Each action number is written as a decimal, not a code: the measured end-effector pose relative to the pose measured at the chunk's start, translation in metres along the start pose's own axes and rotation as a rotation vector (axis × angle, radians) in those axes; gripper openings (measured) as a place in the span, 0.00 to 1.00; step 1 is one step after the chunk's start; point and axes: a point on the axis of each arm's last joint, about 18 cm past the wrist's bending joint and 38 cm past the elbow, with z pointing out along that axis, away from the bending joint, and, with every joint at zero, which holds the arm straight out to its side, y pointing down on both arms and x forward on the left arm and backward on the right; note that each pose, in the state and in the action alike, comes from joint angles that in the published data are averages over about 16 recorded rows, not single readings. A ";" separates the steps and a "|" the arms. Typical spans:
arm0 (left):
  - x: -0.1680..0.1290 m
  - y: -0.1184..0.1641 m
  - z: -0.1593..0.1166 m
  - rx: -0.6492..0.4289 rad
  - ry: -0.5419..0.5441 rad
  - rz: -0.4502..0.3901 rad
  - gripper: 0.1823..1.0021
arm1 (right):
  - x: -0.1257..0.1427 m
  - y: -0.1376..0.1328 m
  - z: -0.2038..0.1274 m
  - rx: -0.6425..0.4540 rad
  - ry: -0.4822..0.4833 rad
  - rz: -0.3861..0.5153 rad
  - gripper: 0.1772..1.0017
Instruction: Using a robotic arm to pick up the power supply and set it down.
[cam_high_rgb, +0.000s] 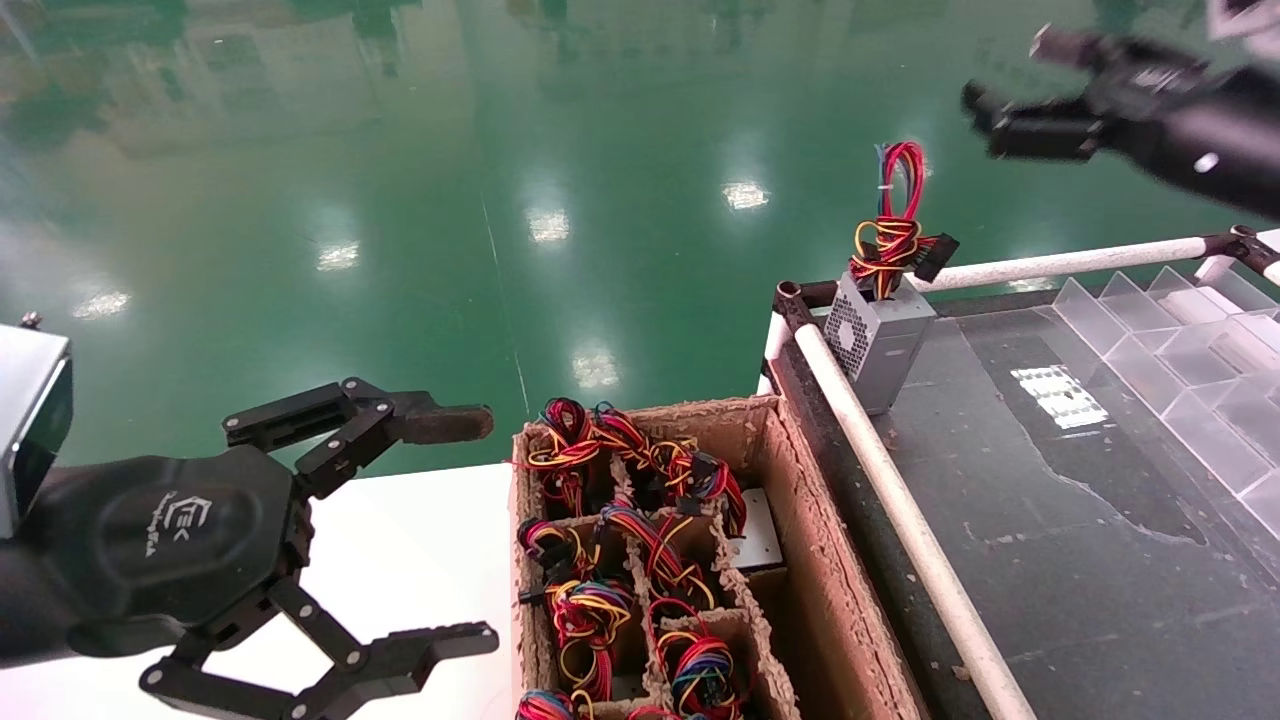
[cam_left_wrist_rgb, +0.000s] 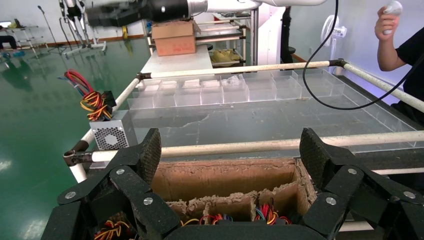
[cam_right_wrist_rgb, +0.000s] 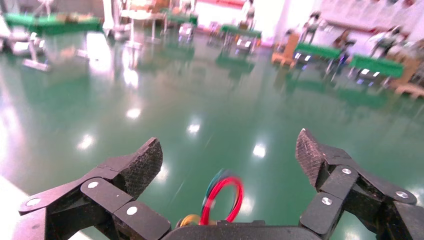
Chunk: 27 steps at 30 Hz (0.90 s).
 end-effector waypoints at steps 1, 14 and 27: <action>0.000 0.000 0.000 0.000 0.000 0.000 1.00 | 0.001 -0.002 -0.002 0.011 -0.001 -0.001 0.89; 0.000 0.000 0.000 0.000 0.000 0.000 1.00 | -0.011 -0.007 -0.020 0.085 -0.065 -0.025 0.99; 0.000 0.000 0.000 0.000 0.000 0.000 1.00 | -0.047 -0.001 -0.039 0.111 -0.206 -0.039 1.00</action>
